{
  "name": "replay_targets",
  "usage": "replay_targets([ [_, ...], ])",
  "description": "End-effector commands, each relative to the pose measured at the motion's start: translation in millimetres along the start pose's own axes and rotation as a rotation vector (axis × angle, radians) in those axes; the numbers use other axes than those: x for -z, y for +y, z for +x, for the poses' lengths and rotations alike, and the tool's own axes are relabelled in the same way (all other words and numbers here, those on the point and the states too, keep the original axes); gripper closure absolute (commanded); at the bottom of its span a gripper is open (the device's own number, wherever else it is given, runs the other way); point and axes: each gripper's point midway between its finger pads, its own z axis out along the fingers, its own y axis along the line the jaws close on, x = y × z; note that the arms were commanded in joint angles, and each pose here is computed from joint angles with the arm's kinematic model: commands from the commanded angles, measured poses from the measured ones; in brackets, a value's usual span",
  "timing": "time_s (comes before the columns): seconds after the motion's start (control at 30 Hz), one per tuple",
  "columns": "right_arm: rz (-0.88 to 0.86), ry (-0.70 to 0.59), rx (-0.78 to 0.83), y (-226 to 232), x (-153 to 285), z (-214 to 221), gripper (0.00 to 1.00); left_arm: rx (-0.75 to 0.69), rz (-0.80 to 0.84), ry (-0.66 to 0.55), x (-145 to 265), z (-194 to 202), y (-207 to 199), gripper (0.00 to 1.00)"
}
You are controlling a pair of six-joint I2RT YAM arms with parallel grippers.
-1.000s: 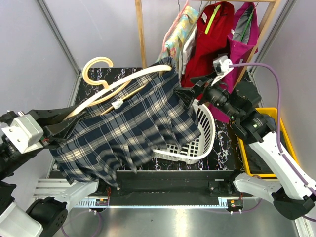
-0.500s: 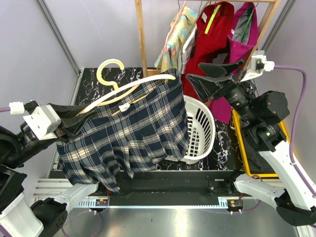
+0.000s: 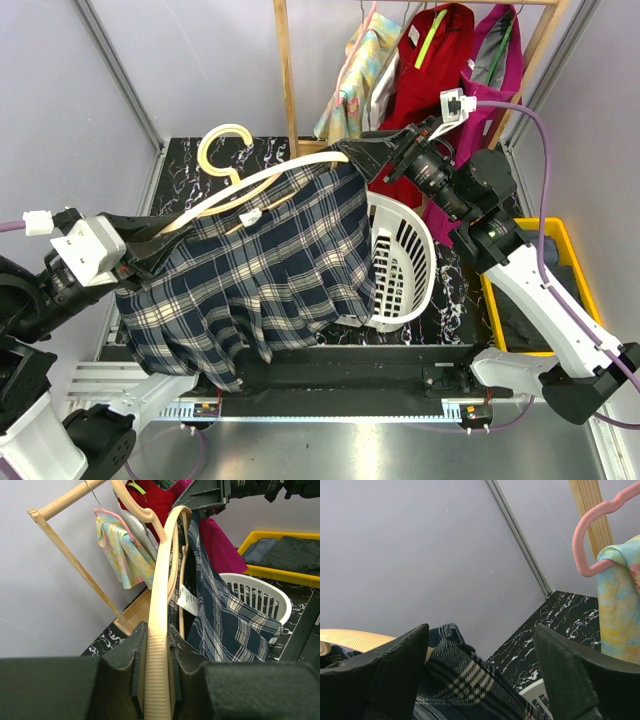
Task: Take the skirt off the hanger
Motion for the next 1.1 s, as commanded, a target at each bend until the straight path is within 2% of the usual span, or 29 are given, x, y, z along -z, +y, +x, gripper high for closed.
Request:
replay_targets([
  [0.0, -0.088, -0.042, -0.019, 30.3, 1.1, -23.7, 0.20, -0.116, -0.043, -0.174, 4.0, -45.1, 9.9, 1.00],
  [0.07, -0.084, -0.030, -0.027, 28.8, -0.7, -20.6, 0.31, -0.123, -0.051, -0.178, 3.9, -45.3, 11.3, 1.00],
  [0.1, -0.083, -0.025, -0.034, 28.3, -1.4, -19.4, 0.45, -0.123, -0.051, -0.177, 3.2, -44.3, 11.5, 1.00],
  [0.17, -0.074, -0.020, -0.043, 26.5, -3.0, -18.4, 0.58, -0.129, -0.058, -0.180, 3.0, -45.0, 13.2, 1.00],
  [0.3, -0.055, -0.010, -0.058, 22.9, -5.8, -17.0, 0.93, -0.134, -0.066, -0.177, 1.7, -42.8, 15.0, 1.00],
  [0.37, -0.041, -0.005, -0.059, 21.1, -6.6, -17.1, 1.00, -0.137, -0.074, -0.180, 2.1, -43.1, 16.2, 1.00],
  [0.67, -0.074, -0.021, -0.032, 30.9, -28.0, -34.2, 1.00, -0.112, -0.024, -0.149, -15.0, -20.2, 12.1, 1.00],
  [0.9, -0.188, -0.015, -0.047, 57.1, -56.4, -52.4, 1.00, 0.019, 0.101, -0.120, -69.3, 15.8, 11.6, 1.00],
  [1.0, -0.202, -0.018, -0.044, 61.4, -56.9, -55.9, 1.00, 0.028, 0.065, -0.085, -89.3, 28.2, 28.5, 1.00],
  [1.07, -0.208, -0.010, -0.046, 61.9, -56.3, -53.8, 1.00, 0.007, 0.039, -0.106, -99.3, 25.6, 39.3, 1.00],
])
